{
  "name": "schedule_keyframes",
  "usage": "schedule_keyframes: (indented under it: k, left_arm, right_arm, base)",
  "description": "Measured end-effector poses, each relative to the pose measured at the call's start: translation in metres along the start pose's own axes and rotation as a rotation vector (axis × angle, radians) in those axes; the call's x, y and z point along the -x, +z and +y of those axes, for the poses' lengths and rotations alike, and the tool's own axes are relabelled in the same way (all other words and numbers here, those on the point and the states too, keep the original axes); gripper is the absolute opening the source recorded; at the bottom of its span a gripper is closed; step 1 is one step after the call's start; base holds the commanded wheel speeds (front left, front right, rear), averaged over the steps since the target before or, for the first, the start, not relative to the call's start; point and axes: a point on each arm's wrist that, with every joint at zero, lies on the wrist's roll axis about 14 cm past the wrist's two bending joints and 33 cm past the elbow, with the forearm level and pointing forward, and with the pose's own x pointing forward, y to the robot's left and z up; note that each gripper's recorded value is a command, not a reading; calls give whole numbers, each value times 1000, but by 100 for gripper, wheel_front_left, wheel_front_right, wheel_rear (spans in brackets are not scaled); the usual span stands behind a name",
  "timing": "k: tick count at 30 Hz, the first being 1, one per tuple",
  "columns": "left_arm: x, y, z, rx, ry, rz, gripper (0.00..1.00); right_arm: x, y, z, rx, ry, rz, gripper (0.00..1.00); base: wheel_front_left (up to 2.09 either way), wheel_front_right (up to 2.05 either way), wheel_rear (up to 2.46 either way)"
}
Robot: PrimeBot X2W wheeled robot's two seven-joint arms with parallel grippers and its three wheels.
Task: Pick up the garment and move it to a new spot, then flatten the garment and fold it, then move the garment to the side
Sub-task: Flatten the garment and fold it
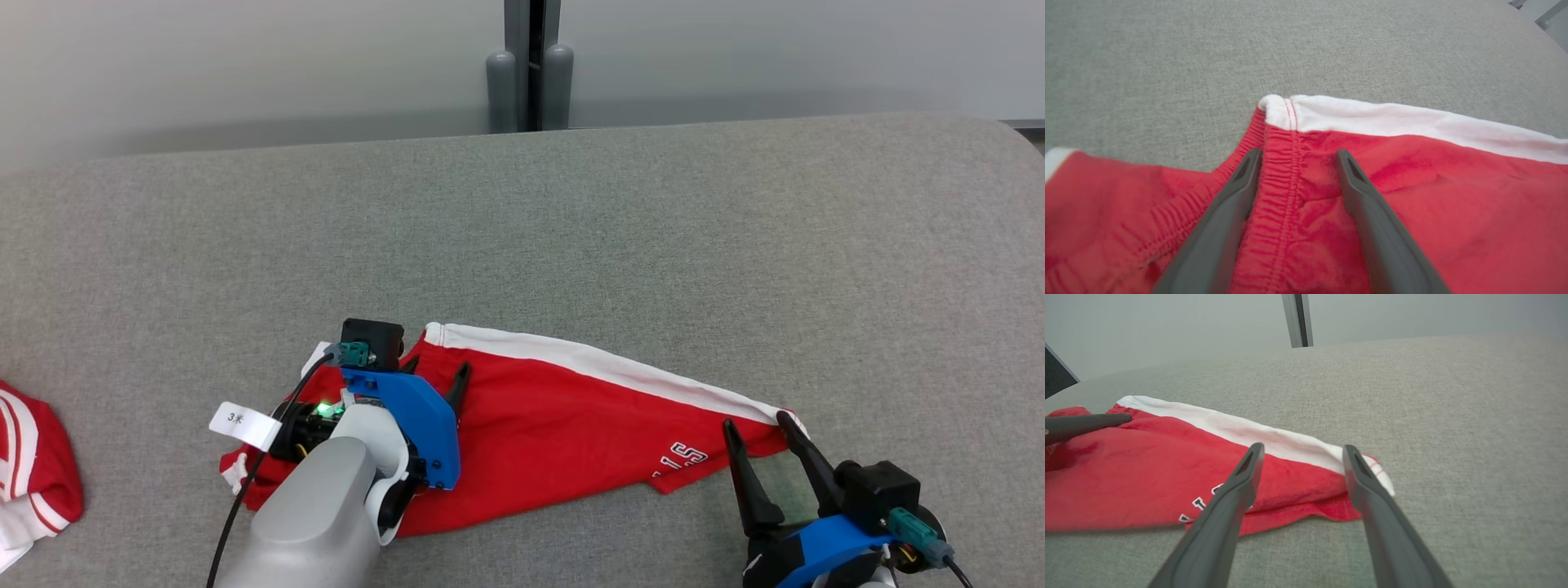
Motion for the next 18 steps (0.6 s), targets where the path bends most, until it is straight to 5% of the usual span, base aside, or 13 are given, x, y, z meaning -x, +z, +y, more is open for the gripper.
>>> schedule_keyframes:
  k: [2,3,4,5,18]
  left_arm:
    - [0,-2,-2,7,-6,4,87]
    - [0,-1,-3,1,-10,-3,45]
    - [0,1,-4,-4,-15,-10,14]
    - [0,4,-6,-5,-22,-29,0]
    - [61,30,-15,38,-19,-288,0]
  right_arm:
    - [0,-1,0,0,0,2,100]
    - [0,-1,0,0,-1,2,100]
    - [0,-1,-1,0,-2,2,100]
    - [0,-1,-1,-1,-3,2,100]
    - [22,5,10,-9,23,-29,100]
  base:
    - [0,0,0]
    - [0,0,0]
    - [0,0,0]
    - [0,0,0]
    - [0,0,0]
